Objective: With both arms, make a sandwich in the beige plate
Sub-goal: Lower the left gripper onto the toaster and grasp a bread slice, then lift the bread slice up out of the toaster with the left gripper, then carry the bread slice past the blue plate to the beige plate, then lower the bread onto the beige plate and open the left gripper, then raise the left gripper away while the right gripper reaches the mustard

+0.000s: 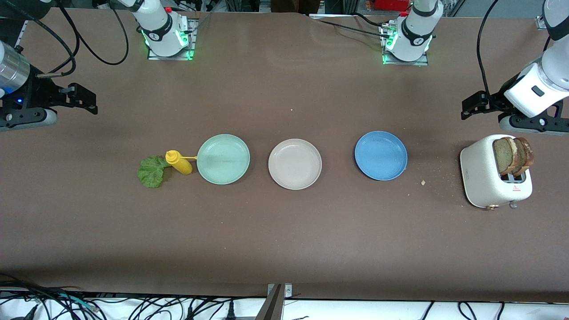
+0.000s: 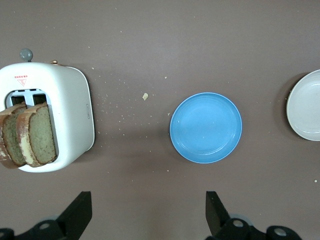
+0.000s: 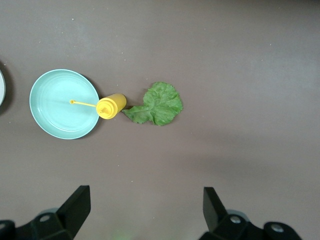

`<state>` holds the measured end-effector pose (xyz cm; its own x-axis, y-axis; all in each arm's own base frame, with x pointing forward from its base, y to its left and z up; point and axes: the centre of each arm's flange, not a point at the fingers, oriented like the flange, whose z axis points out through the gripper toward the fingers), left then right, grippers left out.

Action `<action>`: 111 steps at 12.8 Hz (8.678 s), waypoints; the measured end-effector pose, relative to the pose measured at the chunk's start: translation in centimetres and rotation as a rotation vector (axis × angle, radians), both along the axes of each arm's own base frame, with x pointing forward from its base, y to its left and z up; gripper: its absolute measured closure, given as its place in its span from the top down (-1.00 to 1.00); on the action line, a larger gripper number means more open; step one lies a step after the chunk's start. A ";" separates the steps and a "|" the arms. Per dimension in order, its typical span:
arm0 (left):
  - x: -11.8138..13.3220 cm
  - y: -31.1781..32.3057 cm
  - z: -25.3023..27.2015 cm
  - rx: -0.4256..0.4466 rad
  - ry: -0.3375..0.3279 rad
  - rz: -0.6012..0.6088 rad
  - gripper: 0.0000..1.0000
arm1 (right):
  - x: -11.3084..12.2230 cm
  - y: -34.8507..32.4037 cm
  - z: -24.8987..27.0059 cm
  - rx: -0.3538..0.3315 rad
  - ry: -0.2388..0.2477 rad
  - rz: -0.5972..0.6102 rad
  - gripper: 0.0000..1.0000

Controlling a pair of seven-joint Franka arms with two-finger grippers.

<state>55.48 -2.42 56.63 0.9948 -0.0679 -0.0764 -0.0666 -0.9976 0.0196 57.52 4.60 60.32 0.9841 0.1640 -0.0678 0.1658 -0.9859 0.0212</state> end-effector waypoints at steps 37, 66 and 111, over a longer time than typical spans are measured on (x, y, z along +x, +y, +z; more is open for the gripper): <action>2.4 18.5 -17.2 0.081 -0.022 -0.041 0.84 | 0.1 0.2 -0.1 0.000 0.001 0.001 1.00; 3.2 -4.1 -5.9 -0.129 0.054 -0.041 -0.82 | 0.1 0.1 -0.1 0.000 0.000 -0.001 1.00; 9.7 -17.9 -26.1 -0.716 0.070 -0.197 1.00 | 0.1 -0.1 -0.1 0.000 0.000 -0.004 1.00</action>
<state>65.18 -20.28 30.51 0.9536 -0.3010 -0.0091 -0.2174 -0.7089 0.6709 57.64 4.48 60.20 0.9848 0.1600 -0.0676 0.1617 -0.9866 0.0214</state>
